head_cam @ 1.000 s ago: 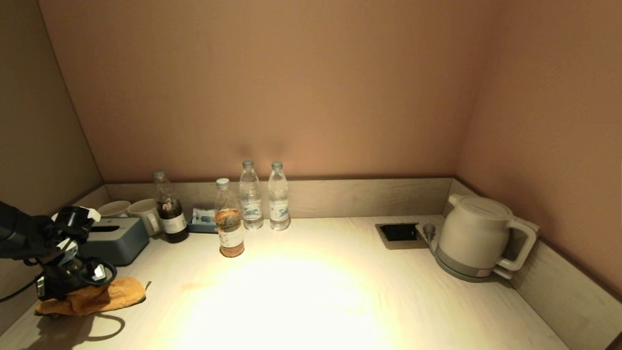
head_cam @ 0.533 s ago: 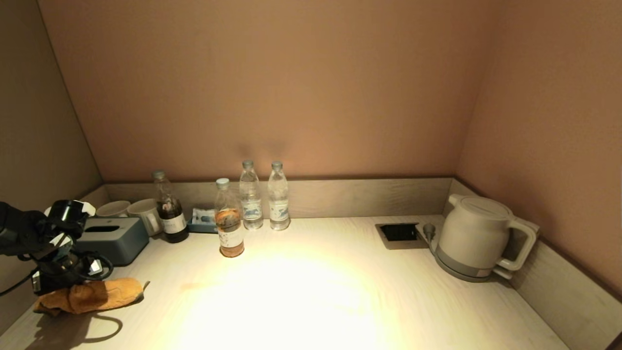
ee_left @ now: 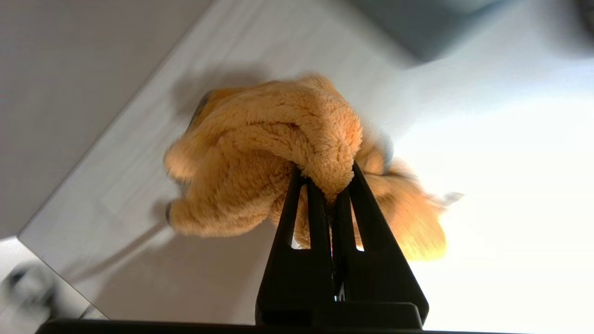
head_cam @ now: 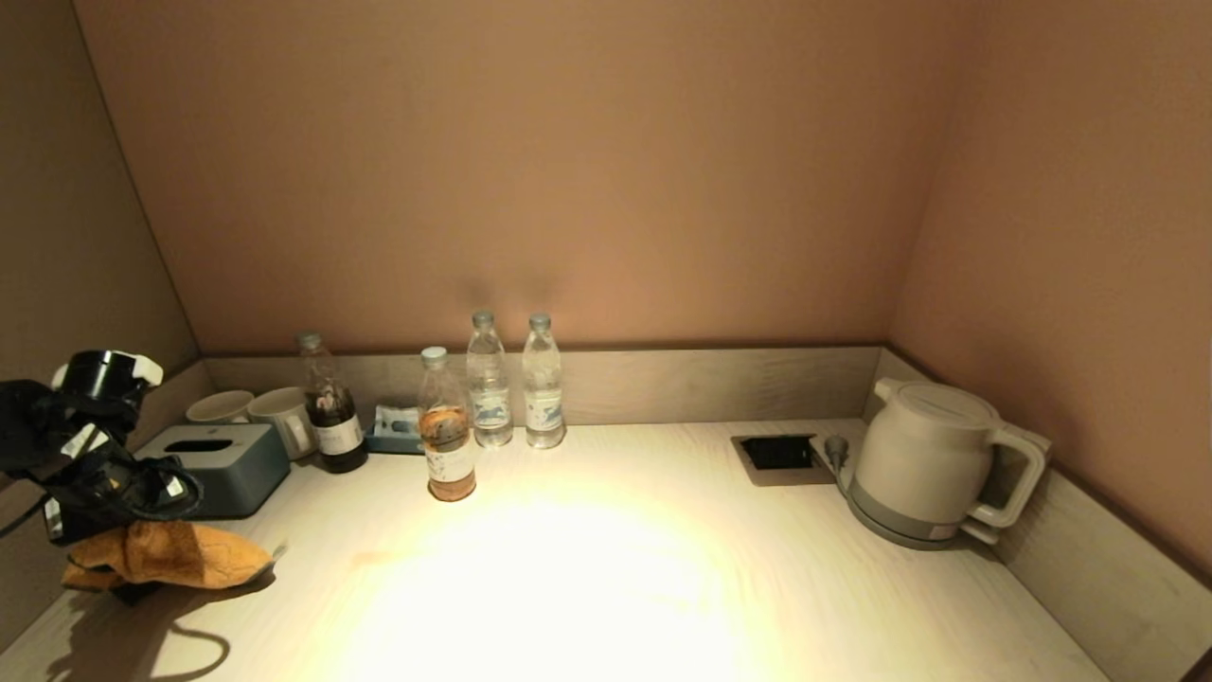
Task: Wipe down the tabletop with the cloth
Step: Pick up the tablecloth, then sweep the stains on the table
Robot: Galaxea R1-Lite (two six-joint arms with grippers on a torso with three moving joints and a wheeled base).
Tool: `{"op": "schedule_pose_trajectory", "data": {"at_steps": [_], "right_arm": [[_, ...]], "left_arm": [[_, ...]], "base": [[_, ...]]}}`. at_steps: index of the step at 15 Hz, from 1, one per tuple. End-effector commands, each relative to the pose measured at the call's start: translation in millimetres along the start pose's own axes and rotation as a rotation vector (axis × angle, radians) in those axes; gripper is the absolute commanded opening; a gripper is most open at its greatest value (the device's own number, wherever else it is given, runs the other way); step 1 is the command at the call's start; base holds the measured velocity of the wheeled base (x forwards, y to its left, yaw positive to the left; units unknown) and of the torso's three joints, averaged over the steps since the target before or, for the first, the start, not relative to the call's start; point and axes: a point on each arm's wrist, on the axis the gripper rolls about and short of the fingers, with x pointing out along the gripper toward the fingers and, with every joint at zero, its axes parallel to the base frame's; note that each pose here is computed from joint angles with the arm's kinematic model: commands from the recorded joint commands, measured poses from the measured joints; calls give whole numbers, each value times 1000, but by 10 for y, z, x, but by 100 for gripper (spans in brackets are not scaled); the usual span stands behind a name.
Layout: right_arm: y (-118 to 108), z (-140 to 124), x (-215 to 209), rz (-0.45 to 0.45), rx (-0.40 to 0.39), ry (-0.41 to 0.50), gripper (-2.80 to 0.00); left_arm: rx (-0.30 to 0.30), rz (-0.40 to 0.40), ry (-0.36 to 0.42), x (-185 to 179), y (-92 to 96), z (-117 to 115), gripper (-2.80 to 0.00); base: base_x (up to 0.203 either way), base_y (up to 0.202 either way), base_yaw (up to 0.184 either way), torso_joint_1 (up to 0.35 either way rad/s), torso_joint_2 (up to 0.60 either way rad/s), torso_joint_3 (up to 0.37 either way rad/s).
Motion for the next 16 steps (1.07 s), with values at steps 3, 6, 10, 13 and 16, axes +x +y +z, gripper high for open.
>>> {"op": "schedule_pose_trajectory", "data": {"at_steps": [3, 6, 10, 13, 16], "right_arm": [[0, 0, 0, 0, 0, 0, -280], [0, 0, 0, 0, 0, 0, -280], [0, 0, 0, 0, 0, 0, -280], [0, 0, 0, 0, 0, 0, -280], [0, 0, 0, 0, 0, 0, -280]], "left_arm": [[-46, -306, -275, -1356, 107, 249, -280], [-1, -479, -283, -1632, 54, 225, -280], [20, -448, -195, -1353, -40, 134, -280], [34, -402, -107, -1039, -132, 43, -280], [55, -349, -12, -727, -187, -110, -280]], "base": [[0, 0, 0, 0, 0, 0], [0, 0, 0, 0, 0, 0], [0, 0, 0, 0, 0, 0], [0, 0, 0, 0, 0, 0], [0, 0, 0, 0, 0, 0]]}}
